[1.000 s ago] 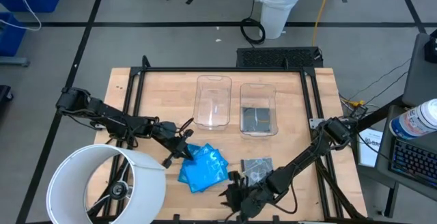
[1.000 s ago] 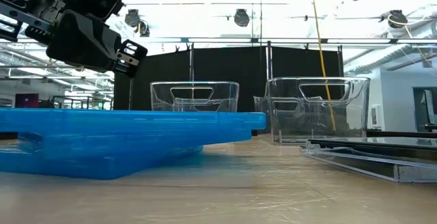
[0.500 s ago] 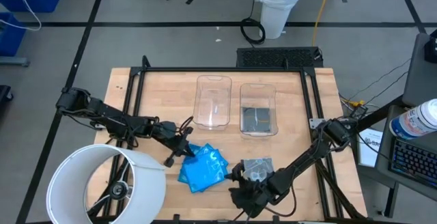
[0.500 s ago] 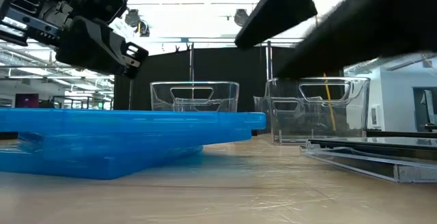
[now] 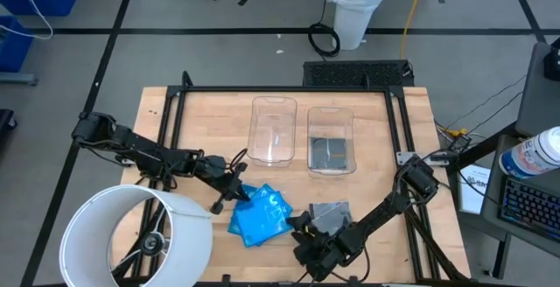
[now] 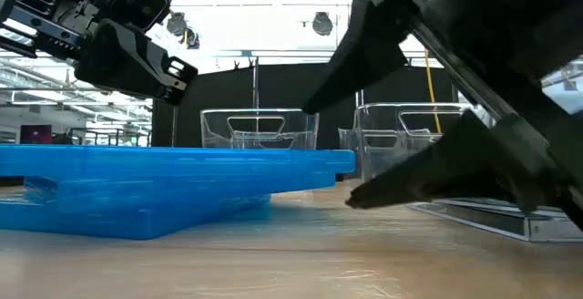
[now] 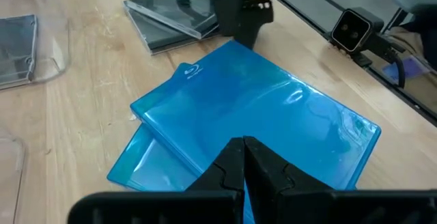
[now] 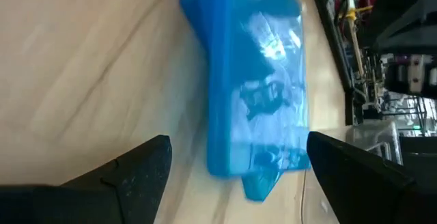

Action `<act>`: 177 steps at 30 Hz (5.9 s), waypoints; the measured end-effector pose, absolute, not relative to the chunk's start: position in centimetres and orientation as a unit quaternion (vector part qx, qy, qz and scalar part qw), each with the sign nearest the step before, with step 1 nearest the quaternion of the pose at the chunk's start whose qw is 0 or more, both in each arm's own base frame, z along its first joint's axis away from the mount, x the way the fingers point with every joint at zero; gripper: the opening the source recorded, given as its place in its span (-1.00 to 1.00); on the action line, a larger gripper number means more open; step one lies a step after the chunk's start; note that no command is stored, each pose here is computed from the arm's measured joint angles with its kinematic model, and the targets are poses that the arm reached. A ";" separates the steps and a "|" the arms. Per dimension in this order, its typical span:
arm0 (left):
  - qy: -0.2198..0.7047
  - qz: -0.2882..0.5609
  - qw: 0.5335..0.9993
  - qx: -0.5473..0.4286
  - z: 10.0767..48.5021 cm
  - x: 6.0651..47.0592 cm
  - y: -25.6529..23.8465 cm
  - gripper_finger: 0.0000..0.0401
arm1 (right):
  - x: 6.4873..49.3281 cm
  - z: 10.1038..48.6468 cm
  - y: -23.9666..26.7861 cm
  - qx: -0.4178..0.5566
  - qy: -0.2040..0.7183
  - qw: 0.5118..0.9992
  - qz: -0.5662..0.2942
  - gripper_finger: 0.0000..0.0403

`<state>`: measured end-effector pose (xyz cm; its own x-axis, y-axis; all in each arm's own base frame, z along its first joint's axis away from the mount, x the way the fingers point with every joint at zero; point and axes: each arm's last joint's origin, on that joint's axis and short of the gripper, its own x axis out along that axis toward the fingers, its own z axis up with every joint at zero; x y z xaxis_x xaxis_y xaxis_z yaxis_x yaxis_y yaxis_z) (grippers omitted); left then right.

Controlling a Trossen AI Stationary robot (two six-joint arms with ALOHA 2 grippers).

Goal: Pick & place jewel cases by type
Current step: Put the blue CD case into the left transparent bin

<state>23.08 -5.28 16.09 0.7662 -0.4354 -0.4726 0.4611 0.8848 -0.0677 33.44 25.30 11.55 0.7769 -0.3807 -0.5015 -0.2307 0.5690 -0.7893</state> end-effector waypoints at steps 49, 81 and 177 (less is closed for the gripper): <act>0.245 -0.239 0.939 0.027 16.1 23.1 -5.3 -0.95 | 35.5 9.9 24.6 -0.487 0.327 0.807 -0.075 0.06; 0.246 -0.237 0.940 0.022 16.1 23.1 -5.3 -0.95 | 34.2 11.0 27.1 -0.568 0.273 0.767 -0.121 -0.79; 0.068 -0.041 0.912 0.403 19.2 21.9 -11.2 -0.65 | 30.9 22.7 21.7 -0.459 0.251 0.840 -0.144 -0.82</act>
